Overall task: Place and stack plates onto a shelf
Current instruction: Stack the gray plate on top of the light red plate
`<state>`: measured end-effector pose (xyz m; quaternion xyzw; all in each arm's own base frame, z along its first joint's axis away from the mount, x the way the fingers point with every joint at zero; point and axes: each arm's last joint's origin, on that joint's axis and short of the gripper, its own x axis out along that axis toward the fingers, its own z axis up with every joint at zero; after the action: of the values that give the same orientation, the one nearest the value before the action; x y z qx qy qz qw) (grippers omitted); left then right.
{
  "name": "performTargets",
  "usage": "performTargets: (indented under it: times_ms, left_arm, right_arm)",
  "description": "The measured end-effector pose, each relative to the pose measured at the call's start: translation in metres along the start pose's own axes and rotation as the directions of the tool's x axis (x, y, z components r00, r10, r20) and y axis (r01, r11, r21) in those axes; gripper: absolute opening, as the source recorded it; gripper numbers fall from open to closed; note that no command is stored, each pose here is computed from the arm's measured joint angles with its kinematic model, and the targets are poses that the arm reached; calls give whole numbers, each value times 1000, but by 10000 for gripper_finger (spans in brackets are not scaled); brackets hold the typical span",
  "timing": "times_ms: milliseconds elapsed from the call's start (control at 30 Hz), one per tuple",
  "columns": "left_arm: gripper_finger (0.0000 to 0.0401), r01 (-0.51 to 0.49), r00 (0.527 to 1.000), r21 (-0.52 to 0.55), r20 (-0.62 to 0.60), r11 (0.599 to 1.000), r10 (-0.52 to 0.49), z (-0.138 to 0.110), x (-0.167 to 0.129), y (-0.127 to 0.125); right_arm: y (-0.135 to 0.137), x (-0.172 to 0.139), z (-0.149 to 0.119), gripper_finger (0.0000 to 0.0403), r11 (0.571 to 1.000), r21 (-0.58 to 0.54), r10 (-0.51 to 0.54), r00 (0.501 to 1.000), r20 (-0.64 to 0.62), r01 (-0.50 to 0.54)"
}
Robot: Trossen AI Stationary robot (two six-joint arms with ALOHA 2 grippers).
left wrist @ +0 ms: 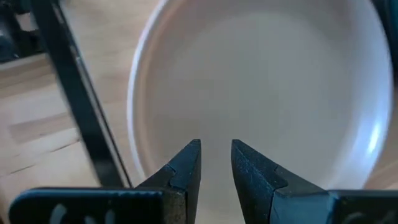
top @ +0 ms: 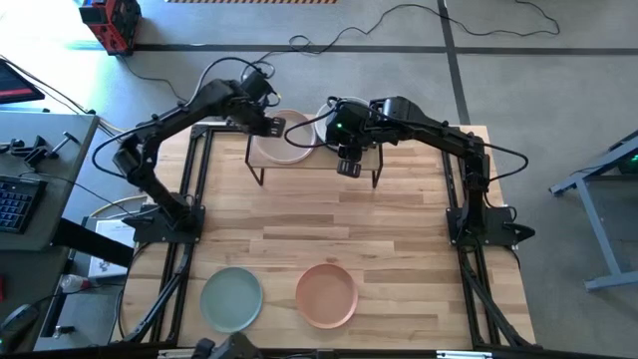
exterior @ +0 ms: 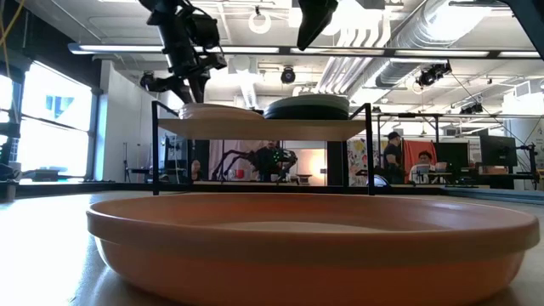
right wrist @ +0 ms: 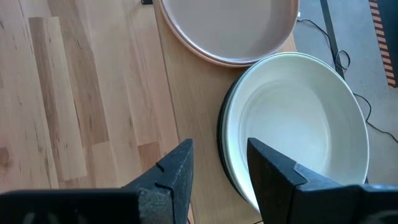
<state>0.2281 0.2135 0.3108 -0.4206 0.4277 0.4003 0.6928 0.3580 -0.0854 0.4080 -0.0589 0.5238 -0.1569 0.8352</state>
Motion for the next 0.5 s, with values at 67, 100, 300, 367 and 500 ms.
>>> performTargets:
  times_ms: [67, 100, 300, 367, 500]
  left_arm:
    - [76, -9, 1000, 11, -13, 1000, 9, 0, 6, -3]
    - [76, -11, 1000, 14, -19, 1000, 11, 0, 8, -5]
    - [76, -25, 999, 14, -45, 1000, 26, 1, 20, -7]
    - [76, -28, 998, 14, -50, 1000, 29, 2, 23, -7]
    - [76, -28, 998, 15, -52, 999, 29, 3, 26, -8]
  right_arm:
    - [0, 0, 0, 129, 1000, 0, 0, 1000, 0, 0]
    - [0, 0, 0, 129, 1000, 0, 0, 1000, -1, 0]
    - [0, 0, -1, 129, 1000, -1, 1, 1000, -6, -1]
    - [0, 0, -1, 129, 1000, -2, 1, 1000, -6, -1]
    - [0, 0, -1, 129, 1000, -2, 1, 1000, -8, -1]
